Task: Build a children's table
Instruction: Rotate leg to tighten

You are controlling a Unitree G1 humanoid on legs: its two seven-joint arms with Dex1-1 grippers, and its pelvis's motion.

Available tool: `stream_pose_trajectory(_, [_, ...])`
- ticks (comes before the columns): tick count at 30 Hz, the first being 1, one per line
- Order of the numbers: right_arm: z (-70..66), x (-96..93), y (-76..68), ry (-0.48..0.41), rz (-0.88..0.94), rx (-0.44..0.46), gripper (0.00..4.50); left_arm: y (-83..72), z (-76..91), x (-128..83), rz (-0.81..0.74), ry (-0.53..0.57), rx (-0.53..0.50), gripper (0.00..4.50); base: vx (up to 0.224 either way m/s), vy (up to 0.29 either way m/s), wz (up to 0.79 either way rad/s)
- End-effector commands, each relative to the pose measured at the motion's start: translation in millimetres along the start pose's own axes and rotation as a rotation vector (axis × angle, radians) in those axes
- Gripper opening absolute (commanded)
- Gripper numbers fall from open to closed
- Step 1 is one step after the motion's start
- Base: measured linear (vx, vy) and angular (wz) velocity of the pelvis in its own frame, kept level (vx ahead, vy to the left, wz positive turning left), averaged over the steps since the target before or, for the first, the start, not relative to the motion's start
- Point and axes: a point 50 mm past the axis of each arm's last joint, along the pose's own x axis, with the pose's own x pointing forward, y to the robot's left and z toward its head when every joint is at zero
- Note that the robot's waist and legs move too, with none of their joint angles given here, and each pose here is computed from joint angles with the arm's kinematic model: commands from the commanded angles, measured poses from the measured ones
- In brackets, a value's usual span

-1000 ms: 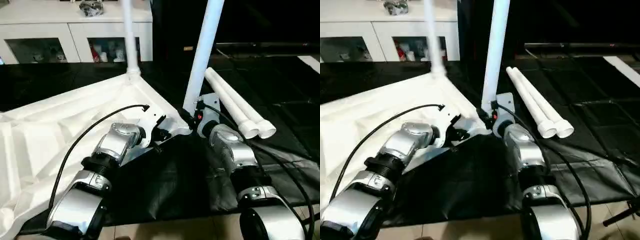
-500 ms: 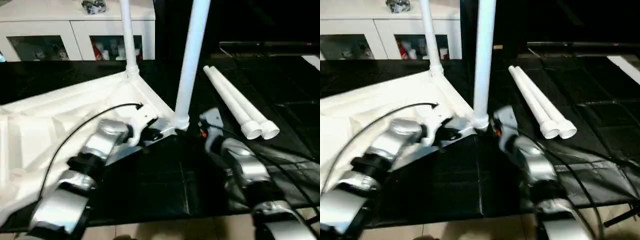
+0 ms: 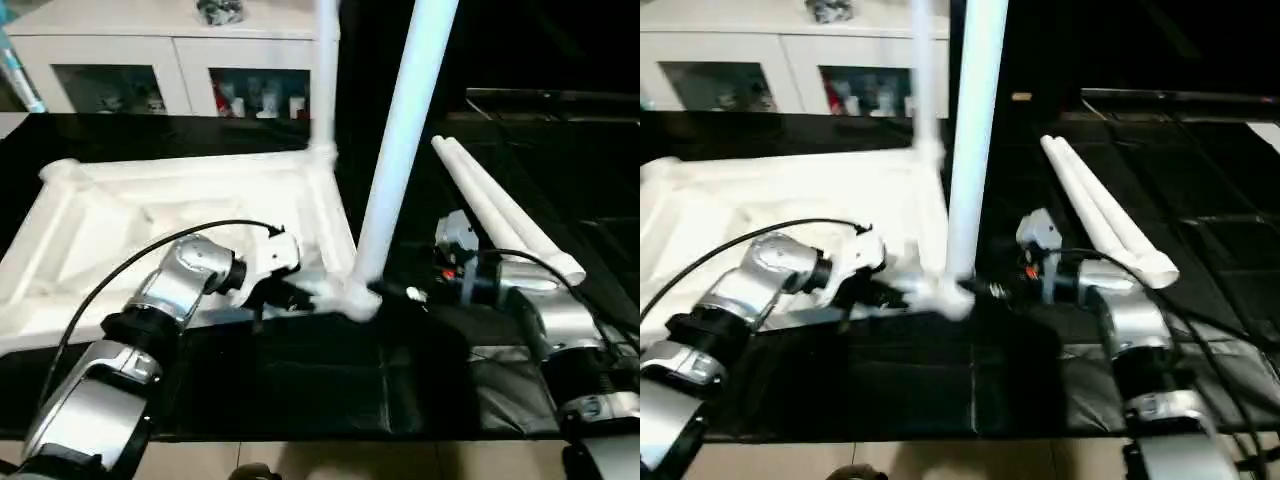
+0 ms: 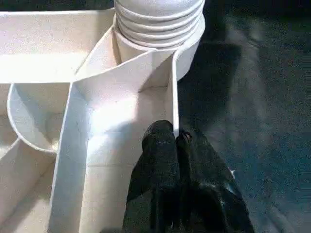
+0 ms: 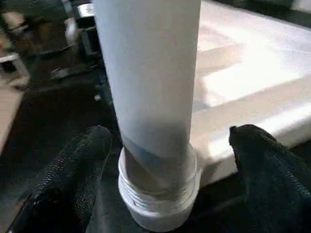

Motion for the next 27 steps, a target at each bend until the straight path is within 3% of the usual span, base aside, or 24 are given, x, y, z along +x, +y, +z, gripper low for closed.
stream_pose_trajectory(1, [6.2,5.8,0.1,0.022,0.060,-0.012,4.06,-5.4,12.8,8,-0.092,-0.008,0.092,0.00,0.000,0.000,0.00])
stream_pose_trajectory(19, [-0.1,17.4,8.4,0.050,0.202,0.041,2.45,-4.5,11.8,9,-0.078,0.015,0.130,0.00,0.000,0.000,0.00])
stream_pose_trajectory(27, [-3.9,18.6,12.2,0.065,0.226,0.047,2.10,-2.2,9.9,8,-0.048,0.018,0.116,0.00,0.000,0.000,0.00])
